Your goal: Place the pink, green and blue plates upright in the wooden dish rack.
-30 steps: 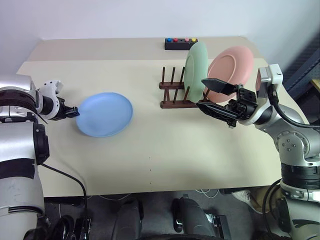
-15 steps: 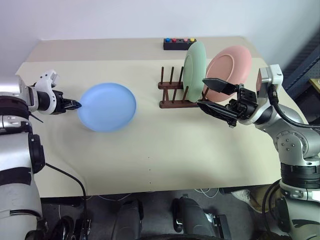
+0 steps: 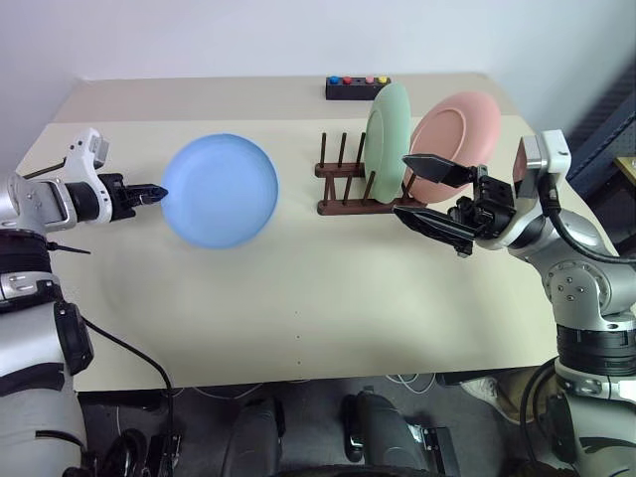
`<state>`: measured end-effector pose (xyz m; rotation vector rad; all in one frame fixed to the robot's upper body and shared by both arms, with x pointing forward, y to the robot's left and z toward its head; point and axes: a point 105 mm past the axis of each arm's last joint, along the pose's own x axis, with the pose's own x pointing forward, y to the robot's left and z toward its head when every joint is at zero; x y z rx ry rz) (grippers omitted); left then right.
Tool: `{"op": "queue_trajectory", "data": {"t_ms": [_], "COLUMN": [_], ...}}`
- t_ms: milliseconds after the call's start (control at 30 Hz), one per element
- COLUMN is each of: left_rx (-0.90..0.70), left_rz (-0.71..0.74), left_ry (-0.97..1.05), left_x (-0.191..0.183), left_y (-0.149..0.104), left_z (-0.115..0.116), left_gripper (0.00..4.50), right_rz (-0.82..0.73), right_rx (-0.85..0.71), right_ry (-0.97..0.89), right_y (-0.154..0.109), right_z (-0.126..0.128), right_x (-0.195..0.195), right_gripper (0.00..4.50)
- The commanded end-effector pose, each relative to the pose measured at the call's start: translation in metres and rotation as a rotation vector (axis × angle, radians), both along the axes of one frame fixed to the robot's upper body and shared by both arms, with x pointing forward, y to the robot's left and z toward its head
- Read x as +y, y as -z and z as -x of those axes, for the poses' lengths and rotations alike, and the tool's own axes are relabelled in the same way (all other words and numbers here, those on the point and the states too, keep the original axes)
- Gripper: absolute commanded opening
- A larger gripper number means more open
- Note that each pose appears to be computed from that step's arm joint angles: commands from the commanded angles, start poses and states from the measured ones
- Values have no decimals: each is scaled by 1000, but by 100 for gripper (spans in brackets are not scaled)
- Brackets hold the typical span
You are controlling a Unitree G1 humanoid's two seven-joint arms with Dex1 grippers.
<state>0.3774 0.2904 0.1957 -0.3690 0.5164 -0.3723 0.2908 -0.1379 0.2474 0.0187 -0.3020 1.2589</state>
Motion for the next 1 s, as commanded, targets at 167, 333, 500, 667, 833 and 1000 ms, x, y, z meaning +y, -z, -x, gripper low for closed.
{"op": "queue_trajectory", "data": {"t_ms": [167,333,500,667,833,1000], "left_rx": [-159,-189,-244,-355,-431,-530], "left_rz": [79,96,70,46,138,237], "left_ry": [41,57,104,126,150,85], "left_x": [-6,-14,-27,-42,-55,-58], "left_y": [-32,-29,-32,-44,-52,-60], "left_z": [7,12,16,16,22,21], "left_gripper": [6,6,6,6,6,6], "right_rz": [-2,-4,-6,-3,-36,-73], "right_rx": [-41,-27,-24,-13,10,29], "right_ry": [49,64,70,102,137,214], "right_y": [-6,-2,-1,1,6,13], "right_z": [-1,-2,-2,-6,-7,-10], "right_x": [-8,-7,-7,-11,-11,-16], "right_gripper": [450,450,450,450,450,450]}}
